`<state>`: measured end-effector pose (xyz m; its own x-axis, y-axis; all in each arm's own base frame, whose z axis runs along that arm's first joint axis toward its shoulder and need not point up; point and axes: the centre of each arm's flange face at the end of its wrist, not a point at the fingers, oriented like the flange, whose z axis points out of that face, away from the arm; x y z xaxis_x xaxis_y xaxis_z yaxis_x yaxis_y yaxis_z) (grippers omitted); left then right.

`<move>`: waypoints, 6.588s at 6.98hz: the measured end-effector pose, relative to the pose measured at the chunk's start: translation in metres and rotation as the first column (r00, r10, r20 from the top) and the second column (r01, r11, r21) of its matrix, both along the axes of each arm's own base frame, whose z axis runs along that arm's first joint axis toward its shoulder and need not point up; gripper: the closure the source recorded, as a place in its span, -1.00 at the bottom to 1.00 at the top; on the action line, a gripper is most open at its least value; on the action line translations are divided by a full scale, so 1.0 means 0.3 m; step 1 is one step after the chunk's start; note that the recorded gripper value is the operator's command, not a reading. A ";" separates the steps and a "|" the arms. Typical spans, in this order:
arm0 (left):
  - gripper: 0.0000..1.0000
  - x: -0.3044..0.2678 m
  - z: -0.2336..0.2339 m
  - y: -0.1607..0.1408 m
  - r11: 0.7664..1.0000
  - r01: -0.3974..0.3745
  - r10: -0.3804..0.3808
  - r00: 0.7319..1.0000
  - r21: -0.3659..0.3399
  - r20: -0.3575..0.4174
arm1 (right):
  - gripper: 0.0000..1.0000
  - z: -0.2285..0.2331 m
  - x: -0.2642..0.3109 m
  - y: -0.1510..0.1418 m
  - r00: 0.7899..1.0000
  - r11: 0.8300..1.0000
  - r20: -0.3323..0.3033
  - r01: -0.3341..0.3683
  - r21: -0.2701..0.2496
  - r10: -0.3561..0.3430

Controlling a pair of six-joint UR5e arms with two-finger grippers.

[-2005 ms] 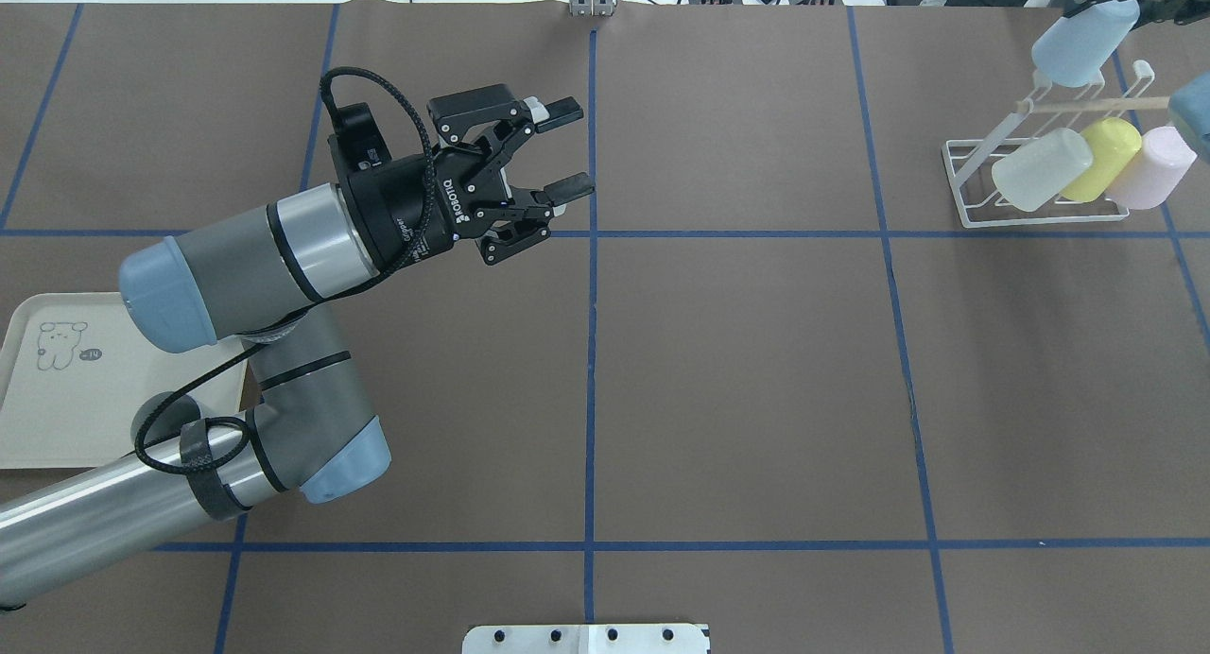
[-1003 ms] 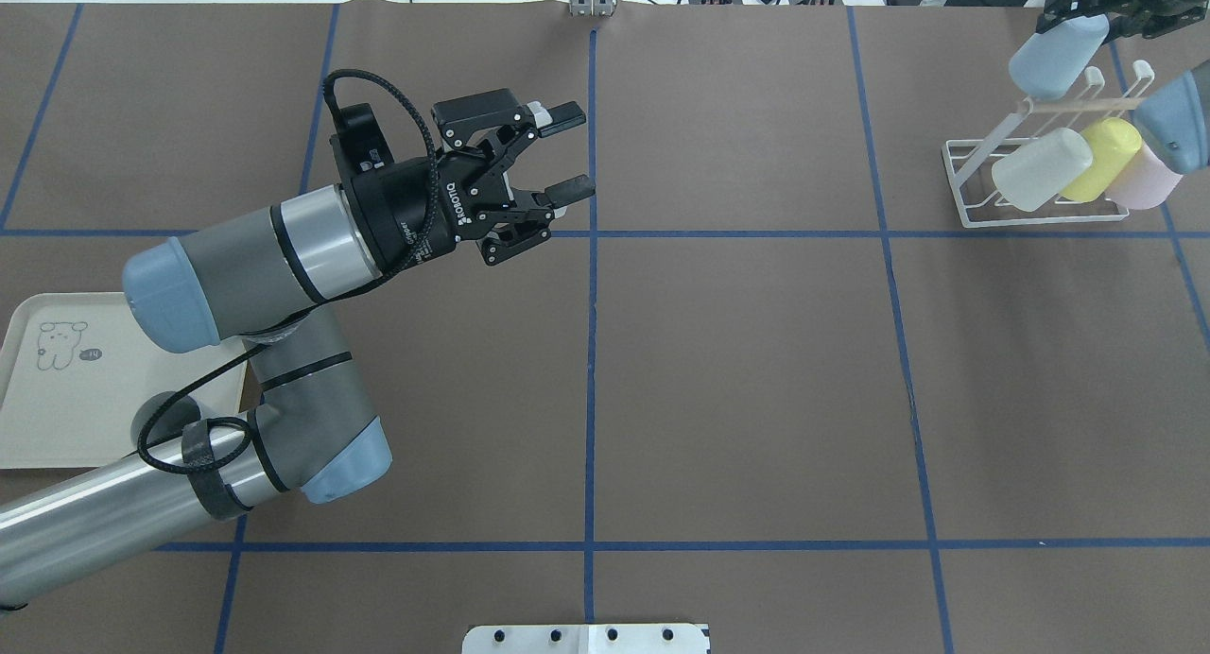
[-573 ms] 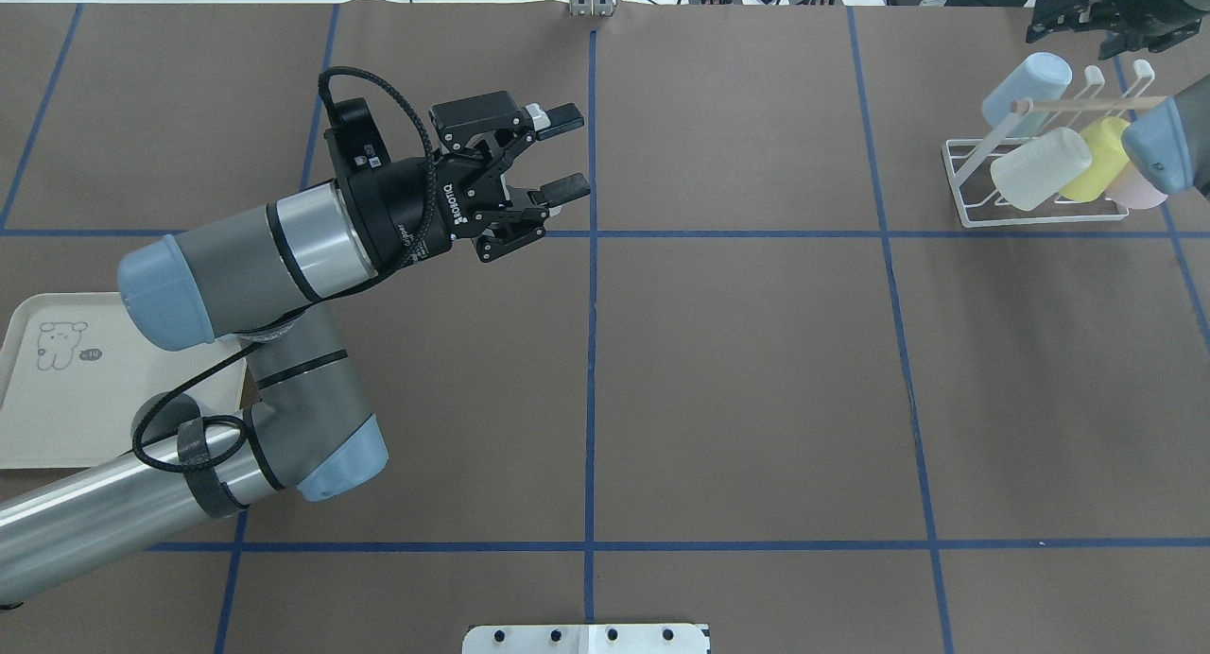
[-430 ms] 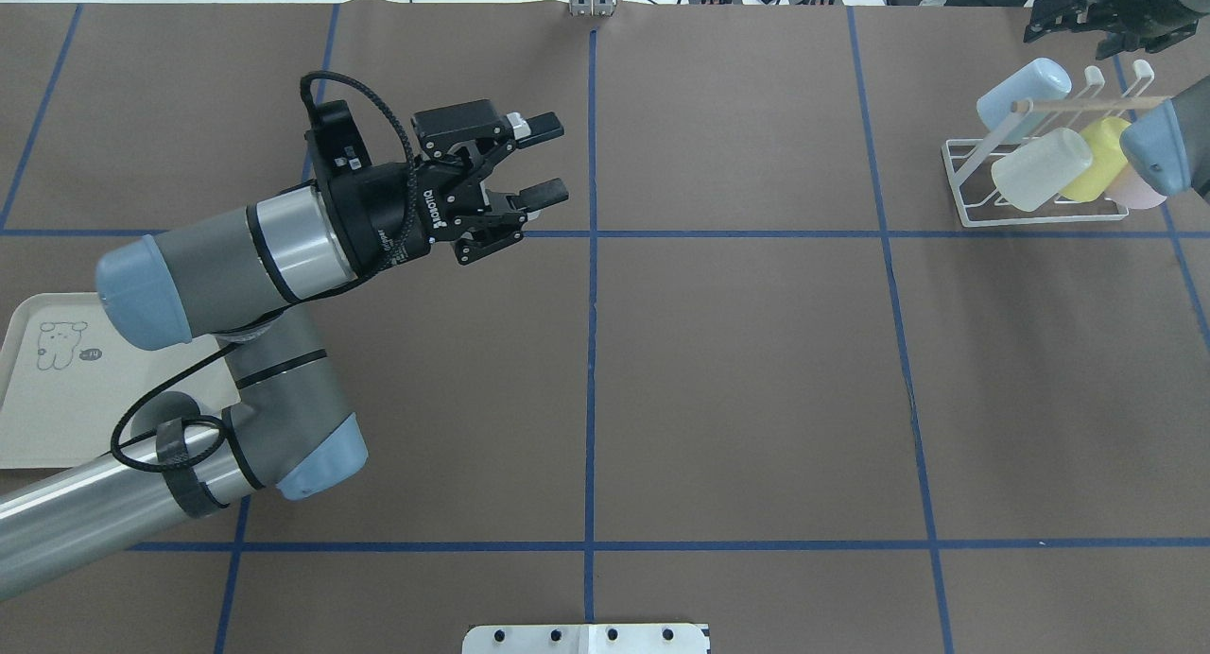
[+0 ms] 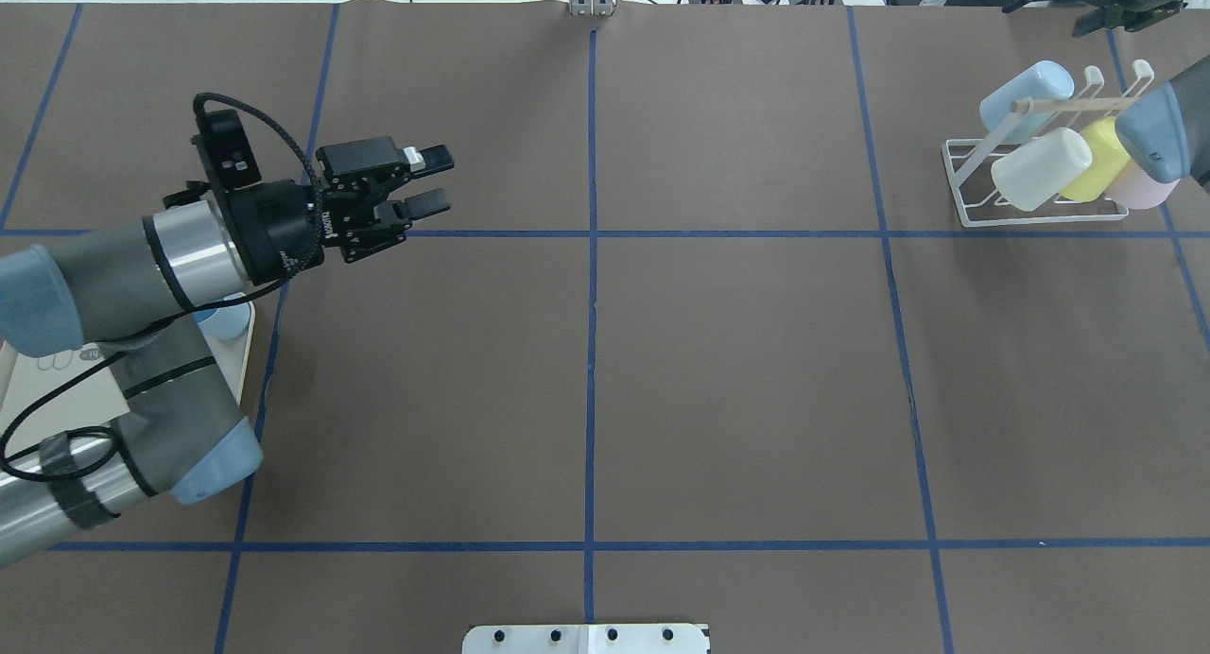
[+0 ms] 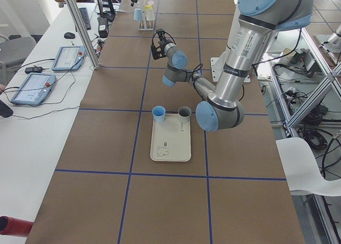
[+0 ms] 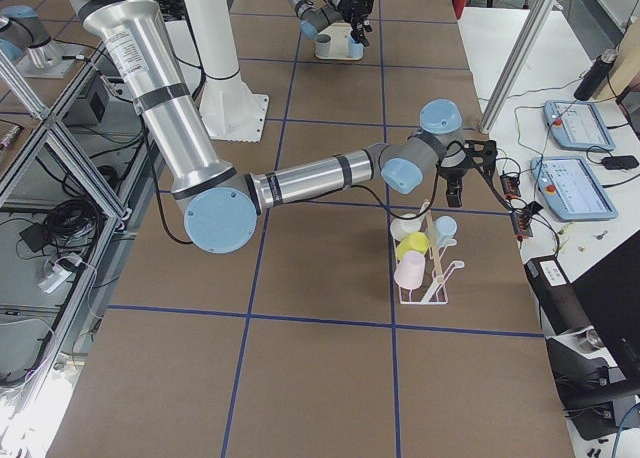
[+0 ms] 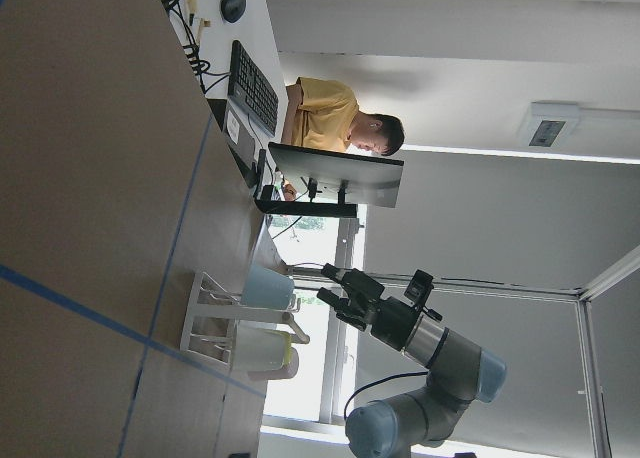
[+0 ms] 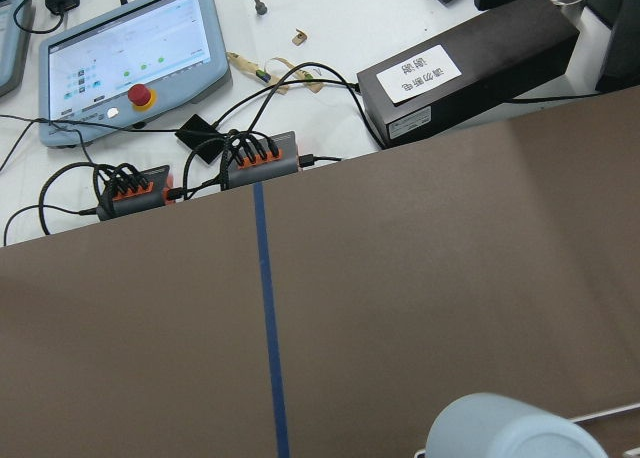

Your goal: Transfer IKEA cup to right arm and place on rack

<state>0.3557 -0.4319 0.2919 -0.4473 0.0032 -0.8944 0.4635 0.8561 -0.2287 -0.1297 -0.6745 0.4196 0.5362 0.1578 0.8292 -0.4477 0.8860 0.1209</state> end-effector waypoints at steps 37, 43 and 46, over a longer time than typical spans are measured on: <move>1.00 -0.317 -0.266 -0.114 0.929 -0.285 0.364 0.824 -0.238 0.434 | -1.00 -0.911 -0.683 0.958 0.787 0.970 0.617 0.163 -0.181 -0.017; 1.00 -0.223 -0.296 -0.091 0.903 -0.404 0.307 0.847 -0.149 -0.434 | -1.00 -1.183 -0.594 1.043 0.433 0.935 0.890 0.236 -0.264 0.142; 1.00 -0.138 -0.306 -0.015 0.828 -0.560 0.444 0.683 -0.025 -0.580 | -1.00 -1.198 -0.584 1.041 0.406 0.936 0.901 0.233 -0.263 0.152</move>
